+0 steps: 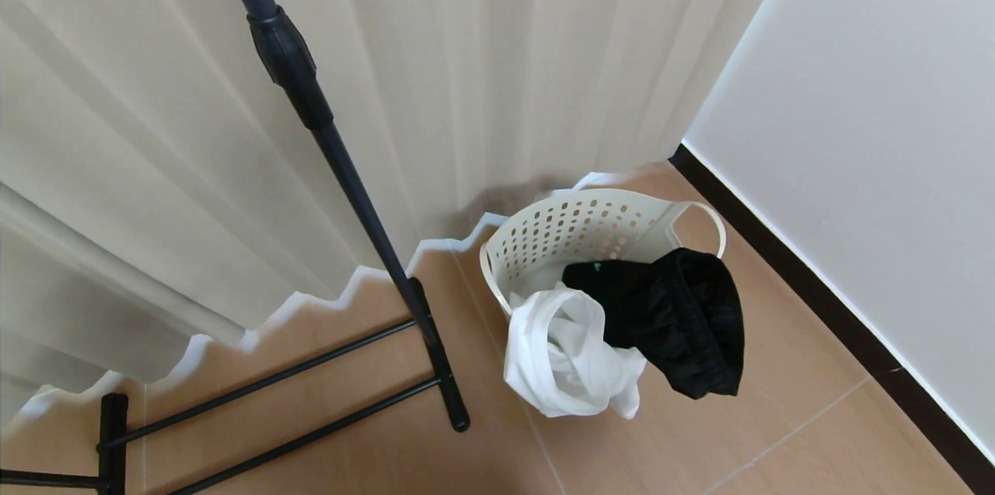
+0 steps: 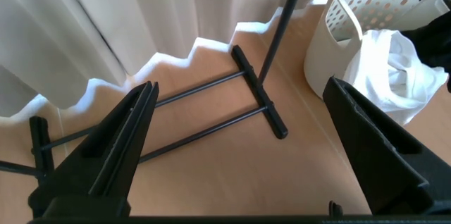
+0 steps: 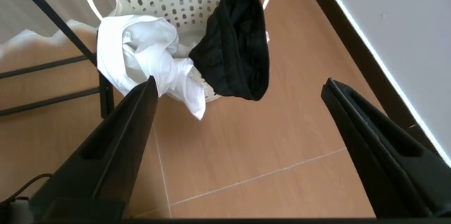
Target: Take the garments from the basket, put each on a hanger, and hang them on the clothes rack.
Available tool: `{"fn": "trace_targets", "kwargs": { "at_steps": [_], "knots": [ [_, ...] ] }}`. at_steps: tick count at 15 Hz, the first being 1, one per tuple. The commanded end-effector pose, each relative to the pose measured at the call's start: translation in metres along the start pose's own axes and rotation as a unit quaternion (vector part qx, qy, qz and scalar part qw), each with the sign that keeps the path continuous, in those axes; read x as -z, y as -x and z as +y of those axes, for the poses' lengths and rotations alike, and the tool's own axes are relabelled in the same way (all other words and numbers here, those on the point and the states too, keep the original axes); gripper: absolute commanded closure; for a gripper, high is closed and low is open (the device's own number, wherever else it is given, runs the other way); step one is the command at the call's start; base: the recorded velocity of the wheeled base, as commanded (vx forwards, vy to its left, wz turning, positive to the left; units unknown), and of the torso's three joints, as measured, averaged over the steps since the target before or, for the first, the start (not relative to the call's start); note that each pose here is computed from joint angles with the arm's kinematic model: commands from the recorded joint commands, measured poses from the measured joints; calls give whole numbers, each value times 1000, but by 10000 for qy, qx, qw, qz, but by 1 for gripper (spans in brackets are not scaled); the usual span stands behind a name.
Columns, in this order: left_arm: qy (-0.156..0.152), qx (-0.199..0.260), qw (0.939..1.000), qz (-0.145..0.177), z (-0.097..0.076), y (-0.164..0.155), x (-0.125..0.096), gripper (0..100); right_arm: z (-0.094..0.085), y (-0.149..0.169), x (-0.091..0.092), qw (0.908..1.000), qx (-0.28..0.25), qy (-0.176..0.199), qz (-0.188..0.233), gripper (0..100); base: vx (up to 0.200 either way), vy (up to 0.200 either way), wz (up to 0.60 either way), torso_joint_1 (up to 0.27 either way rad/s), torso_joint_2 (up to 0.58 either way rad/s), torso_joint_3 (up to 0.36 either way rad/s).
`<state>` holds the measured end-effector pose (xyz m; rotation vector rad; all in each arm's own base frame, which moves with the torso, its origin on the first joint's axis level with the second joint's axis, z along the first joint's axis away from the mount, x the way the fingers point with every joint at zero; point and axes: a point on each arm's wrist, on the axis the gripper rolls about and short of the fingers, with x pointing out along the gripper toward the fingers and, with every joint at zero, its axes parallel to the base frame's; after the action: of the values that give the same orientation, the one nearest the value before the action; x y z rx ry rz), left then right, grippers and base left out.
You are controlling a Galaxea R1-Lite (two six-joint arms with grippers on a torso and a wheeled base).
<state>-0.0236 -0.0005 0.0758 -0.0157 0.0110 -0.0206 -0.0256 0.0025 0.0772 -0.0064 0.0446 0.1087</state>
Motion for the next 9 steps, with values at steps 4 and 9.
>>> {"fn": "trace_targets", "kwargs": {
  "at_steps": [4,9],
  "knots": [
    [15,-57,10000,6,0,0,0,0,0,0,0,9999,-102,25,-4,0,0,0,0,2,9,-195],
    [-8,-57,10000,6,0,0,0,0,-2,-36,-21,9867,-549,104,1527,0,0,0,0,-1,0,-58]
  ]
}}
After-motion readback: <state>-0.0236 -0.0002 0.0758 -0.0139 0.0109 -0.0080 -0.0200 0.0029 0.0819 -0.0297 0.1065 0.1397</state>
